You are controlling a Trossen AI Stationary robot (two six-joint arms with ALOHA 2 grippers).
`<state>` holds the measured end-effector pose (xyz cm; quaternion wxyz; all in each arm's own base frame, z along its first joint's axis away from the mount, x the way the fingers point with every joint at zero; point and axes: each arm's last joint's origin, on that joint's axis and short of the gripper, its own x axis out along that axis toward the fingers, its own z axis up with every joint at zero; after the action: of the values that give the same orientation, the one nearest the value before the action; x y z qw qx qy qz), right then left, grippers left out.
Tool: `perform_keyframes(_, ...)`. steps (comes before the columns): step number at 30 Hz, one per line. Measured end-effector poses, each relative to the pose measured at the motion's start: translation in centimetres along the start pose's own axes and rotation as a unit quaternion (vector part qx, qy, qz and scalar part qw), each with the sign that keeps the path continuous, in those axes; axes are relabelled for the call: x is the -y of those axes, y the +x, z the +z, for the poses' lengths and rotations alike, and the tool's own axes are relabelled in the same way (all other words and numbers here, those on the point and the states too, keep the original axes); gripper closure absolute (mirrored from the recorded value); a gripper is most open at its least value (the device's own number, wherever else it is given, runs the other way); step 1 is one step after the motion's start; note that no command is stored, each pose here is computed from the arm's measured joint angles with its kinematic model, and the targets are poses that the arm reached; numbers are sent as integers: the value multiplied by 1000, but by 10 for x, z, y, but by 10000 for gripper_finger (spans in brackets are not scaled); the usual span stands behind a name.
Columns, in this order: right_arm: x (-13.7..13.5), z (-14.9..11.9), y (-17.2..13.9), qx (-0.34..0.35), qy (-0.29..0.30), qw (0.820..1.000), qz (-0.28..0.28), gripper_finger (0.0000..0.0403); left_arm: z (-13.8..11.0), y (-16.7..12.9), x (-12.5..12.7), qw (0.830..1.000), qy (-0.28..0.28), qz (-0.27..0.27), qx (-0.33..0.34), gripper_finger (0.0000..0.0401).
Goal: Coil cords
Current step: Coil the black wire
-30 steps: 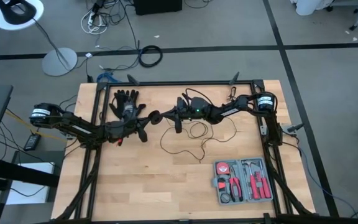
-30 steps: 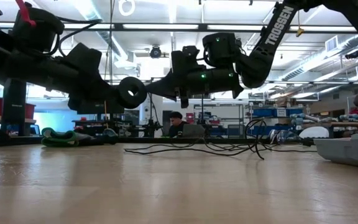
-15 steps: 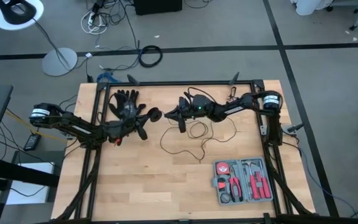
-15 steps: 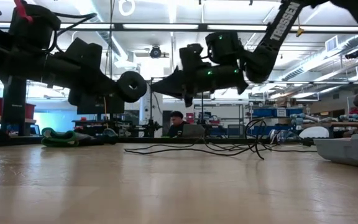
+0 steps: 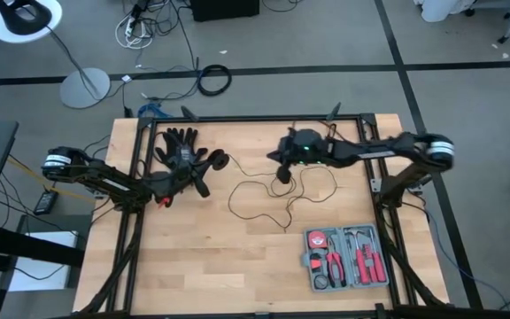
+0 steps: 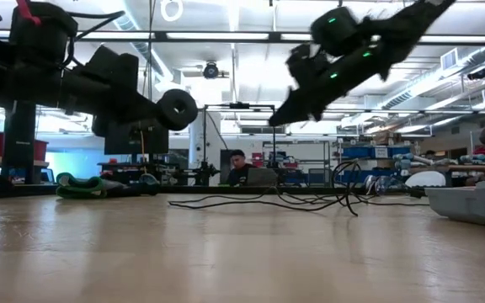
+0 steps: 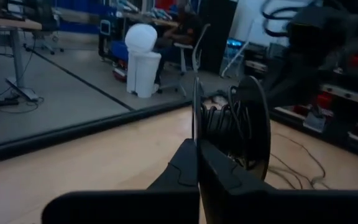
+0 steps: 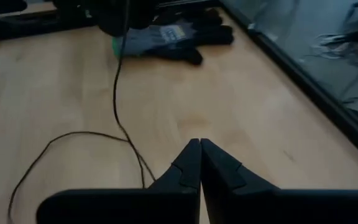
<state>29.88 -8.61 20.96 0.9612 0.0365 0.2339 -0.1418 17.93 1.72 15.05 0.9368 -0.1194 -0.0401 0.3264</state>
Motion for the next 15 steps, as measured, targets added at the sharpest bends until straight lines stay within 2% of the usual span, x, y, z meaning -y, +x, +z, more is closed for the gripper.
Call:
perform_keyframes(6,-6,-36,-36,7,41,998,-37,399,4,0,0,999,22,15,19,401)
perform_keyframes(11,-8,-70,-43,-2,70,997,-32,390,3,0,0,999,23,16,18,401)
perform_keyframes(15,-8,-88,-42,-27,72,996,-35,388,2,0,0,1000,27,8,11,401)
